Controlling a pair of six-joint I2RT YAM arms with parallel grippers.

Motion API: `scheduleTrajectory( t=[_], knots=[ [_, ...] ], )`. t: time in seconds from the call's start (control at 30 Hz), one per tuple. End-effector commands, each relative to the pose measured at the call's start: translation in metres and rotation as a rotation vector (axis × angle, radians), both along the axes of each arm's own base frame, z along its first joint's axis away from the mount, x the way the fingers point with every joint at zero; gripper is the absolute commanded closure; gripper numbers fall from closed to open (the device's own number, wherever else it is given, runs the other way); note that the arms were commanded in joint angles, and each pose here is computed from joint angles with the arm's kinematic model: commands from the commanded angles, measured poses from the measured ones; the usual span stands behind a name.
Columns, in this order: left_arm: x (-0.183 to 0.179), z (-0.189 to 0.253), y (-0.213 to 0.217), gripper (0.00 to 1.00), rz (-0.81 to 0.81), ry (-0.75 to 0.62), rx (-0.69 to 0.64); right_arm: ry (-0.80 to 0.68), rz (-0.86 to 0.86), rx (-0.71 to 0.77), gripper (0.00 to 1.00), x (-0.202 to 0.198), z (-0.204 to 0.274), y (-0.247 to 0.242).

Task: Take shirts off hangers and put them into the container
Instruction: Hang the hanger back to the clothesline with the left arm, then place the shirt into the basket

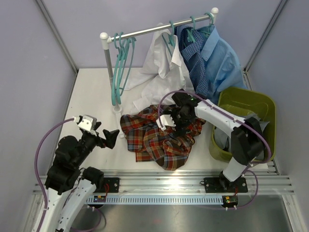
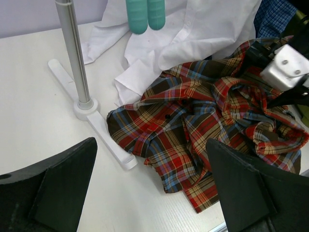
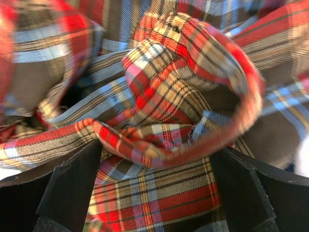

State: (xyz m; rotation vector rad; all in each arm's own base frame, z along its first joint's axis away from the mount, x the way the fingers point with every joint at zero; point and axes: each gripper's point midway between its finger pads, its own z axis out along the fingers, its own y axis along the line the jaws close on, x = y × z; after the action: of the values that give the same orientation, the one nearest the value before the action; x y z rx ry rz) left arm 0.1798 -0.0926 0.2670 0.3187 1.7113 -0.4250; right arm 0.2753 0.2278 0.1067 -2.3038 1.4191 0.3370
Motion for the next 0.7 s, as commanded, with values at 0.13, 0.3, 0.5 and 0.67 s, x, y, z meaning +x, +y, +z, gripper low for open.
scheduleTrajectory(
  t=[0.13, 0.3, 0.5, 0.67],
  knots=[
    [0.004, 0.005, 0.004, 0.01, 0.029, -0.1, -0.038, -0.008, 0.033, -0.026, 0.01, 0.011, -0.028, 0.054],
    [0.001, 0.006, 0.007, 0.01, 0.039, -0.117, -0.046, 0.106, 0.022, 0.026, 0.01, -0.009, -0.034, 0.095],
    [0.0, 0.008, 0.008, 0.01, 0.042, -0.131, -0.049, 0.169, -0.029, 0.009, 0.01, -0.02, -0.051, 0.116],
    [-0.001, 0.009, 0.007, 0.01, 0.037, -0.138, -0.052, 0.236, -0.045, -0.094, 0.09, -0.042, -0.09, 0.114]
  ],
)
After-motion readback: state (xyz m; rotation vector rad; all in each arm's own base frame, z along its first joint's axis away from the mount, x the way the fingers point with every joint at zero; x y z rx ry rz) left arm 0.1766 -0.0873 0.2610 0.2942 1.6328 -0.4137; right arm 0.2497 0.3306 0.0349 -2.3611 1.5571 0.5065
